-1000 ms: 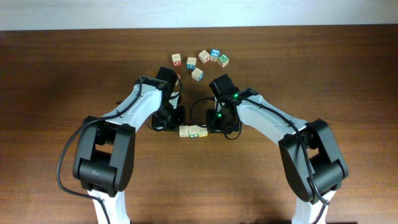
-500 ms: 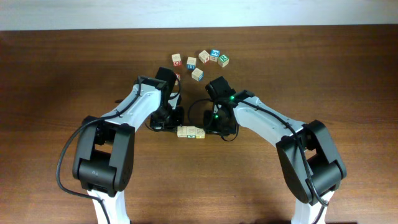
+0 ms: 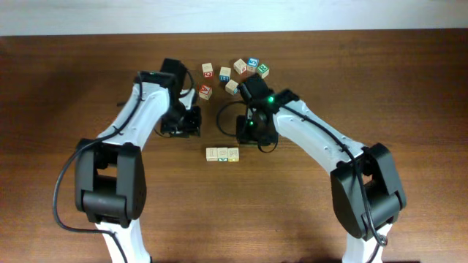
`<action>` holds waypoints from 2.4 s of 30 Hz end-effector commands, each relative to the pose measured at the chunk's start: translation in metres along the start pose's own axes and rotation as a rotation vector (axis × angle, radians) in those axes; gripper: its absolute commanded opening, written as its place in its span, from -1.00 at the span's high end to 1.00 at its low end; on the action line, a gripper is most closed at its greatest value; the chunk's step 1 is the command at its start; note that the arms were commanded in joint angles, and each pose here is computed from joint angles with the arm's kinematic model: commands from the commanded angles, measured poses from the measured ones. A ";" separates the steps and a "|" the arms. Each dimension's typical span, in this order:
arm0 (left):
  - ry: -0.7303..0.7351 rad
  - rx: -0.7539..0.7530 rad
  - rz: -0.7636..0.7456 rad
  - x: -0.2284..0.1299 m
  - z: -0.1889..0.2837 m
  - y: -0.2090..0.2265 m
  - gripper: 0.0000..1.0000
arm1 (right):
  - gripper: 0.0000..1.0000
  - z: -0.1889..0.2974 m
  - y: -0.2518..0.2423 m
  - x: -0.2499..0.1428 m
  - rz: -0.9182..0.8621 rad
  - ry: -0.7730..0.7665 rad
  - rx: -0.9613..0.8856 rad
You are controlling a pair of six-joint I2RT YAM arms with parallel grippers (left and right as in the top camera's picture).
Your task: Rotate 3 blocks
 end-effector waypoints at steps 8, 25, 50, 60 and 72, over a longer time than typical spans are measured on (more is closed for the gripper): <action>-0.098 0.078 0.087 0.020 0.031 0.055 0.23 | 0.26 -0.019 0.033 -0.068 0.110 0.027 -0.094; -0.096 0.078 0.087 0.020 0.031 0.055 0.19 | 0.35 -0.058 0.015 -0.068 0.058 0.030 -0.110; -0.093 0.077 0.088 0.019 0.031 0.055 0.17 | 0.35 -0.063 0.018 -0.060 0.081 0.021 -0.078; -0.091 0.077 0.088 0.019 0.030 0.054 0.17 | 0.36 -0.061 0.020 -0.064 0.087 0.049 -0.064; -0.091 0.077 0.088 0.019 0.030 0.054 0.17 | 0.44 -0.061 0.020 -0.058 0.075 0.015 -0.077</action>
Point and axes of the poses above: each gripper's point midway between its finger pads, its own z axis back along the fingers, its own y axis along the line the jaws close on, x = y × z, the point moved 3 cm from there along z, back along the fingers, and after that the axes turned 13 degrees about -z, right-handed, at the moved point
